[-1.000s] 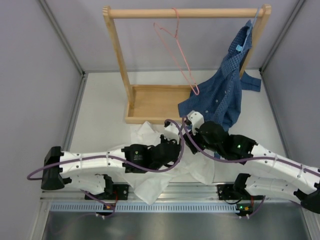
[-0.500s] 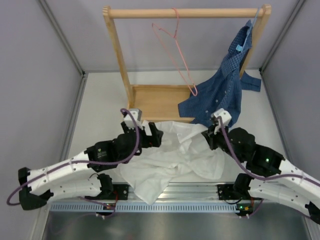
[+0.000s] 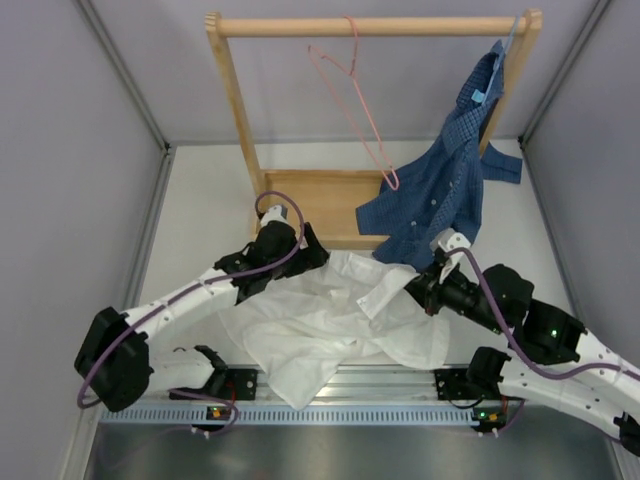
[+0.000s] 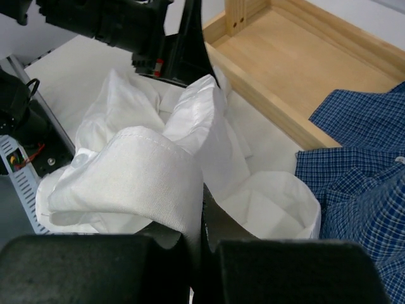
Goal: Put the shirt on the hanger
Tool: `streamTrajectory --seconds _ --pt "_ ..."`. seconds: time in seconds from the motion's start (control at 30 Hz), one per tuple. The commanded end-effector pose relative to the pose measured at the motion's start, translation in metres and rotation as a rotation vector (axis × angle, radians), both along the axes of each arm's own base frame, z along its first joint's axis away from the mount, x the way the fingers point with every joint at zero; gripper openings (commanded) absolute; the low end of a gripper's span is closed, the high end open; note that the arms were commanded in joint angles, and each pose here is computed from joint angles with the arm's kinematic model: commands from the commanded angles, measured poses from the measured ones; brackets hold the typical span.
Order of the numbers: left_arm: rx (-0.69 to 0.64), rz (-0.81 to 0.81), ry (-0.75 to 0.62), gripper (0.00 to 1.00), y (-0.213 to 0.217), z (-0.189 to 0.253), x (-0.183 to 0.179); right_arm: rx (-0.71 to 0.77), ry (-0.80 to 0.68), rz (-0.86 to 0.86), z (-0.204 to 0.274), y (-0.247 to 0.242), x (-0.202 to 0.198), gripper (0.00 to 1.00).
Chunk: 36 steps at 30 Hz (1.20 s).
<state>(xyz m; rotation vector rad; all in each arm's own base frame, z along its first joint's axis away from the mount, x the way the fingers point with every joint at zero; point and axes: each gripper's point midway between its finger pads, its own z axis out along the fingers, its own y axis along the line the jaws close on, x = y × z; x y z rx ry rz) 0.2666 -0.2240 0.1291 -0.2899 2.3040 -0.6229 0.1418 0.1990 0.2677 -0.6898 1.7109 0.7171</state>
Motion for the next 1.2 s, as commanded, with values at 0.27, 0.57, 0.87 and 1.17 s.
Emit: streamTrajectory --seconds 0.27,0.57,0.87,1.17 --pt "-0.353 -0.201 -0.058 0.67 -0.077 0.006 0.016 0.046 -0.01 0.082 0.007 0.023 -0.003 0.0" --pt "-0.169 0.051 -0.172 0.0 -0.009 0.023 0.026 0.04 0.001 0.02 0.0 0.017 0.004 0.0" --pt "0.136 0.341 -0.651 0.0 0.114 0.235 0.02 0.145 -0.017 0.01 0.029 0.047 0.022 0.0" --pt "0.263 0.333 -0.364 0.0 0.083 0.058 0.002 0.12 0.053 -0.172 -0.008 0.05 0.054 0.0"
